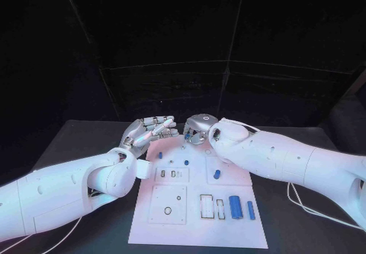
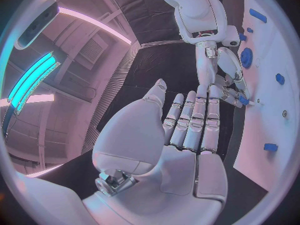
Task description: Assemble the parts on the task board
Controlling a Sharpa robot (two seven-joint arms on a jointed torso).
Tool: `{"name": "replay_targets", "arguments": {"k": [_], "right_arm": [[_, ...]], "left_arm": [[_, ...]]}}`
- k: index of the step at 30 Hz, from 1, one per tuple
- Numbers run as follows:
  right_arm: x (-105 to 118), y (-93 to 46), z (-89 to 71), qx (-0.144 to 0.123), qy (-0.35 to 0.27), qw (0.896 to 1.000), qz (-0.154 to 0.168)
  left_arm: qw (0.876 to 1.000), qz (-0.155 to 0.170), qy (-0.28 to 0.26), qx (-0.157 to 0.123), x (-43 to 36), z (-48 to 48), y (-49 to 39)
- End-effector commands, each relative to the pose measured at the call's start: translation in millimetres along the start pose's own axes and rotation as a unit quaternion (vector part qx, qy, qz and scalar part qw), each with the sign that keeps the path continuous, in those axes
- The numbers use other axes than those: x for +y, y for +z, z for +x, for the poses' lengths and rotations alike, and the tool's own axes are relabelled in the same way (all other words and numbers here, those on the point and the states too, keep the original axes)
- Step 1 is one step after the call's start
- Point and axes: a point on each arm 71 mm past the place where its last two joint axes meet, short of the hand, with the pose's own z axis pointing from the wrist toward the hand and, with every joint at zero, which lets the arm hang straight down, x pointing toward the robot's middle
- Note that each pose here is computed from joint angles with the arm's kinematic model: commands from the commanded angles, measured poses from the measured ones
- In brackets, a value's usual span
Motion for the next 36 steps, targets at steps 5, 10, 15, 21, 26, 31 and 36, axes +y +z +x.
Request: {"name": "replay_targets", "arguments": {"k": [5,10,15,21,26,31,36], "right_arm": [[0.8,-1.8,1.2,0.006,-0.004,1.000,-0.004],[0.7,-2.6,0.4,0.000,-0.003,1.000,-0.004],[0.4,-2.4,-0.1,-0.003,-0.003,1.000,-0.001],[-0.2,-2.3,0.2,-0.001,-0.004,1.000,0.002],[1.2,-2.3,0.6,0.002,-0.003,1.000,0.000],[2.0,-2.5,0.8,0.004,-0.003,1.000,-0.001],[2.5,-2.4,0.7,0.003,-0.005,1.000,-0.002]], "left_arm": [[1.000,0.006,0.003,0.001,-2.1,-0.6,0.9],[1.000,0.006,0.005,-0.001,-2.1,-1.9,1.0],[1.000,0.005,0.005,-0.001,-2.0,-2.3,1.1],[1.000,0.004,0.004,-0.002,-2.0,-2.9,1.2],[1.000,0.003,0.003,-0.004,-2.1,-3.9,1.3],[1.000,0.002,0.003,-0.005,-2.2,-4.0,1.5],[1.000,0.002,0.004,-0.007,-2.5,-4.7,1.5]]}}
